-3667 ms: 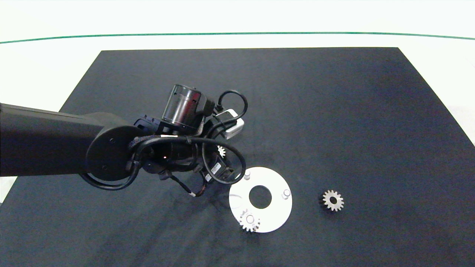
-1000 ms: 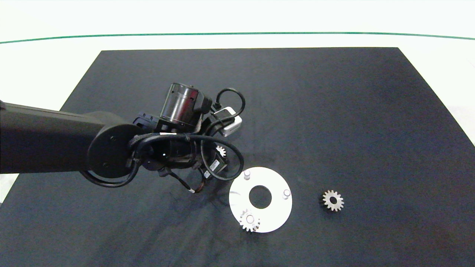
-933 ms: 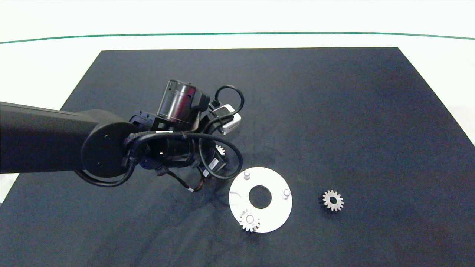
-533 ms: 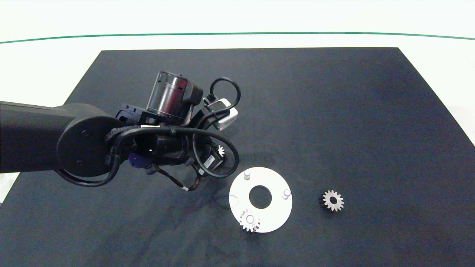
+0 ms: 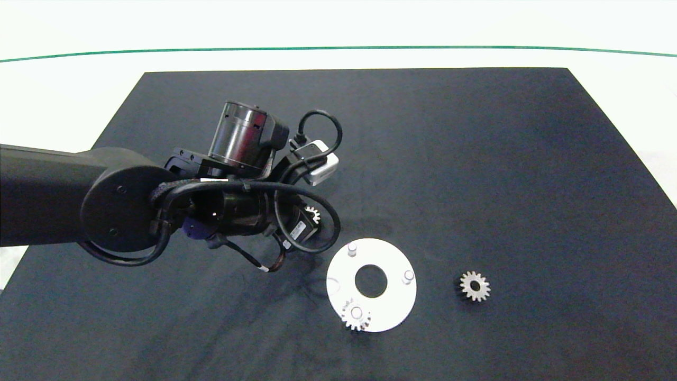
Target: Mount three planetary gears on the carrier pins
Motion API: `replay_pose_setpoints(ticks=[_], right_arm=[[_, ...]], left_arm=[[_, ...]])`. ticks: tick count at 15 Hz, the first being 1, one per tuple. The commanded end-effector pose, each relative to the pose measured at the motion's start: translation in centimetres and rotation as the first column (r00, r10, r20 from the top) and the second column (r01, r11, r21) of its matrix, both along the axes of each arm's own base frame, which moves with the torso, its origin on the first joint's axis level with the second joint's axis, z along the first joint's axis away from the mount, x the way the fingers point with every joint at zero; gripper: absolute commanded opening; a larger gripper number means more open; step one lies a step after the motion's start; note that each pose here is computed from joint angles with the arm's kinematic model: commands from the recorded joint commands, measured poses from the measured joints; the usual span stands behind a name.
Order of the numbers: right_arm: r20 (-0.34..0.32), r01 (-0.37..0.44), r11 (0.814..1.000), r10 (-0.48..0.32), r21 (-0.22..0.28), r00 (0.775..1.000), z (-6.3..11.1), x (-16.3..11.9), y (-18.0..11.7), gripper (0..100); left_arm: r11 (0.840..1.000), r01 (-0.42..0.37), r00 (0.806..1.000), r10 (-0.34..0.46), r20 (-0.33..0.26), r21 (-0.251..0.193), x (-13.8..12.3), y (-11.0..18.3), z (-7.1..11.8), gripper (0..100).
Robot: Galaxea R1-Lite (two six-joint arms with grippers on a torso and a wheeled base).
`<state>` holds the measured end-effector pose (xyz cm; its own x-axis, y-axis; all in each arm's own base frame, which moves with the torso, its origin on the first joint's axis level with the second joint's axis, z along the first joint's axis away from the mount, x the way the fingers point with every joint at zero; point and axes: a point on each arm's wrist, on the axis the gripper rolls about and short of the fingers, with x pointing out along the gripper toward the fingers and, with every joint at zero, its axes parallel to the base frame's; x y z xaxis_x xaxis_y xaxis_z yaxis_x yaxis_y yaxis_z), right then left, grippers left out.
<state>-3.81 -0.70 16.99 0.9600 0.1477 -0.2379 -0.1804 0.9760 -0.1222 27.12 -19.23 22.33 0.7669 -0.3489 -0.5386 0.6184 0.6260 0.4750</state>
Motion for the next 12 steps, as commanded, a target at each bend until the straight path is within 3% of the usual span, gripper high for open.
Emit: replay_pose_setpoints(ticks=[1,4,12], right_arm=[[-0.002,0.001,1.0,-0.001,-0.001,1.0,-0.1,0.0,0.0,100],[-0.003,0.001,1.0,-0.001,-0.002,1.0,-0.1,0.0,0.0,100],[-0.014,0.001,1.0,-0.001,-0.004,1.0,-0.3,0.1,0.0,100]], left_arm=[[1.0,-0.007,1.0,0.007,-0.02,0.014,0.4,-0.1,-0.8,100],[1.0,0.009,0.999,-0.009,-0.031,-0.013,0.4,-0.1,-0.8,100],[0.999,0.003,1.0,-0.004,-0.027,-0.032,0.7,0.5,-2.0,100]])
